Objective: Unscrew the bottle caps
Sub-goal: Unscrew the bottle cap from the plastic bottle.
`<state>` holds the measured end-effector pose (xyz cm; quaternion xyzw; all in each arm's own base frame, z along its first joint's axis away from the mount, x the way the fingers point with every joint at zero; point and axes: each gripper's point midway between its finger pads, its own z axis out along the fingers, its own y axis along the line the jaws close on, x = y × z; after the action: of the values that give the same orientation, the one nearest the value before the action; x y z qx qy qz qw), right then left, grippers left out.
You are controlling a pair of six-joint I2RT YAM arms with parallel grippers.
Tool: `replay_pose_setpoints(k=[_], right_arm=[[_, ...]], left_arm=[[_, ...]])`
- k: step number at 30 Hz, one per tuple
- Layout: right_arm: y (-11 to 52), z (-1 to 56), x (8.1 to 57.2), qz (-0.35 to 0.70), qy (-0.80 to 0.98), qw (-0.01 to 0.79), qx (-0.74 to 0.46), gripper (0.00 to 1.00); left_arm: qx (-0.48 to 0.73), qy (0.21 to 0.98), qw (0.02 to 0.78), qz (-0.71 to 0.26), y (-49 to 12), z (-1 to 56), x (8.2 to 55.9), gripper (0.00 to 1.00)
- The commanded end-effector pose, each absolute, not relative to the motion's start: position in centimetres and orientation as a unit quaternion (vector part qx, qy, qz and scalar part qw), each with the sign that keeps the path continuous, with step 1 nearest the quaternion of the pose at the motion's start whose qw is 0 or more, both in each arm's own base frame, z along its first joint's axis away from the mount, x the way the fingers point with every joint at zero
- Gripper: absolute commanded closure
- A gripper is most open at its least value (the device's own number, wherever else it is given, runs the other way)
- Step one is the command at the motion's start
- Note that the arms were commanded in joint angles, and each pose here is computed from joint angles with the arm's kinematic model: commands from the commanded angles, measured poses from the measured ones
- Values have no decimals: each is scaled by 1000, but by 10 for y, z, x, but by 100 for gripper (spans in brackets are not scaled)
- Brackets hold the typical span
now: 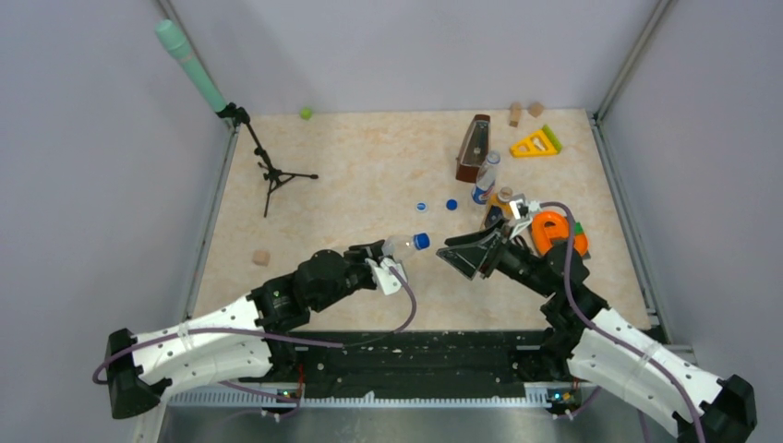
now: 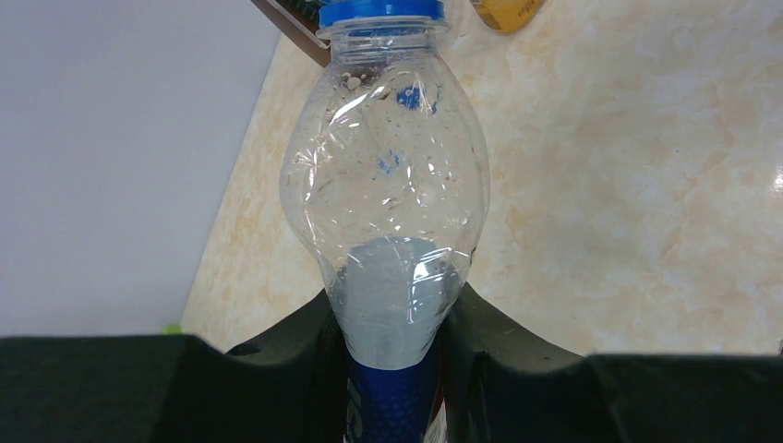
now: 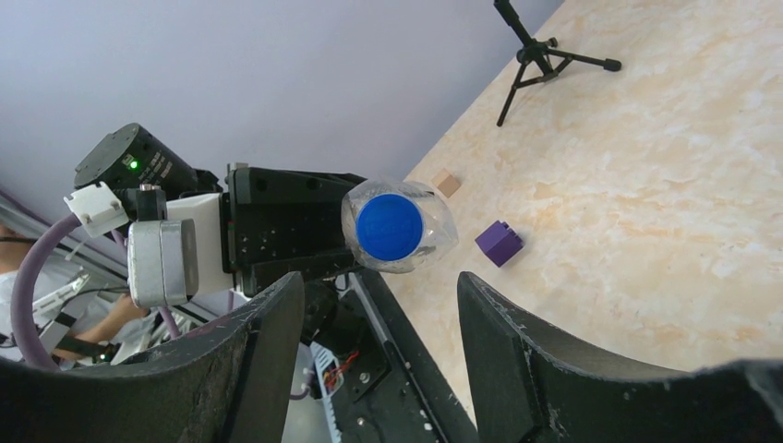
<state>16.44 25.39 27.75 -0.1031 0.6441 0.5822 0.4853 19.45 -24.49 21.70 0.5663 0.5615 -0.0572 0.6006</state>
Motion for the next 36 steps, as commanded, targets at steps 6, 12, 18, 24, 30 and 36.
replay_pose_setpoints(k=[6,12,18,24,30,36], right_arm=[[247,304,162,589,624,505,-90,39],[250,306,160,600,625,492,-91,39],[261,294,167,597,647,466,-86,39],[271,292,169,615,643,448,-89,43],[278,285,172,616,649,437,-93,46],[285,278,175,616,655,426,-96,54]], left_arm=[[561,555,608,-81,-252,230,190,100],[565,548,614,-59,-247,223,194,100],[576,536,614,-60,-252,221,192,100],[589,534,605,-46,-253,211,194,100],[593,529,606,-45,-254,213,193,100],[595,525,607,-48,-256,214,192,100]])
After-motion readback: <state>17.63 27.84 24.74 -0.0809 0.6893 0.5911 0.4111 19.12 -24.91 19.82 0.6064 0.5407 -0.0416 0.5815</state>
